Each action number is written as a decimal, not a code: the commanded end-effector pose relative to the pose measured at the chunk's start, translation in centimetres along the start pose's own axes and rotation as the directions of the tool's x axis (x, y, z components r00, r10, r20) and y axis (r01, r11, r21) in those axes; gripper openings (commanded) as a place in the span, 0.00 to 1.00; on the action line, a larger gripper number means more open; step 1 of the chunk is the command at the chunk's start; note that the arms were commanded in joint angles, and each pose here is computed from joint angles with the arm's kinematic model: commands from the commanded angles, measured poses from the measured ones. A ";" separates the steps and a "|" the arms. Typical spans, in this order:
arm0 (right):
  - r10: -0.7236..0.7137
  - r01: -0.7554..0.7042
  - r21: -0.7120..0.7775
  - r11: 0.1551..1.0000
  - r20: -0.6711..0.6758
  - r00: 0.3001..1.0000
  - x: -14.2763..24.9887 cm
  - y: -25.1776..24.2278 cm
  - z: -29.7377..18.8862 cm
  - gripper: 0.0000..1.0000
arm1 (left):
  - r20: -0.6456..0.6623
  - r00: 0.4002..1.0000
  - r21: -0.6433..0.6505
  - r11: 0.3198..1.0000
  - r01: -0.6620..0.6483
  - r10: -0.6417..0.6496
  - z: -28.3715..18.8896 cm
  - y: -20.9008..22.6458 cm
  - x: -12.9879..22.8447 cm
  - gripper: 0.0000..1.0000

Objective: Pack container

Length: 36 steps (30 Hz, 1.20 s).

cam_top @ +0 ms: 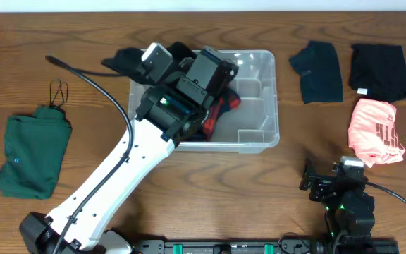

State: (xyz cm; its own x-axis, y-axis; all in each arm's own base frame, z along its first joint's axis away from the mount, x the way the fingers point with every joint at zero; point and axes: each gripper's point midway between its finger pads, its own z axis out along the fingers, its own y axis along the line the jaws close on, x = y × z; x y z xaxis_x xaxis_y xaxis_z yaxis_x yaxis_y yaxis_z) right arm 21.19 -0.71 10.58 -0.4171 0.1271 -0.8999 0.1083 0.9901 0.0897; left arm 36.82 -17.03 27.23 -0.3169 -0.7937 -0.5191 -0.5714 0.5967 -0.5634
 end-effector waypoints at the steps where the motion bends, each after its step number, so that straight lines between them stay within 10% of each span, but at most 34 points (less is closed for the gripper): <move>1: 0.008 -0.008 -0.003 1.000 -0.003 1.000 0.1 0.1 0.0 0.99 | -0.031 0.973 0.024 0.973 0.230 -0.229 -0.8 -0.6 0.2 0.06; 14: 0.008 -0.008 -0.003 1.000 -0.003 1.000 0.1 0.1 0.0 0.99 | -0.031 0.948 -0.001 0.948 0.318 -0.318 -0.8 -0.1 0.4 0.08; 16: 0.008 -0.008 -0.003 1.000 -0.003 1.000 0.1 0.1 0.0 0.99 | -0.033 0.963 0.002 0.963 0.268 -0.268 -0.9 -0.1 0.5 0.34; 21: 0.008 -0.008 -0.003 1.000 -0.003 1.000 0.1 0.1 0.0 0.99 | -0.043 0.982 0.020 0.982 0.187 -0.186 -1.2 -0.5 1.0 0.58; 22: 0.008 -0.008 -0.003 1.000 -0.003 1.000 0.1 0.1 0.0 0.99 | -0.045 0.984 0.024 0.984 0.176 -0.174 -1.3 -0.6 1.1 0.93; 23: 0.008 -0.008 -0.003 1.000 -0.003 1.000 0.1 0.1 0.0 0.99 | -0.048 0.984 0.024 0.985 0.172 -0.170 -1.4 -0.6 1.2 0.98; 36: 0.008 -0.008 -0.003 1.000 -0.003 1.000 0.1 0.1 0.0 0.99 | -0.062 0.975 0.129 0.970 -0.204 0.214 -6.8 -0.2 0.6 0.98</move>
State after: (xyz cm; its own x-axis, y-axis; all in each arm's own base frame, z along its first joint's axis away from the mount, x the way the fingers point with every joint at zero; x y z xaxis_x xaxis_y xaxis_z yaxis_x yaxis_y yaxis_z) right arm 21.19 -0.71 10.58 -0.4171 0.1268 -0.9000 0.1085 0.9901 0.0892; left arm 33.24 -18.97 28.89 -0.4096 -0.7721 -0.4859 -0.5109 0.6354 -0.5791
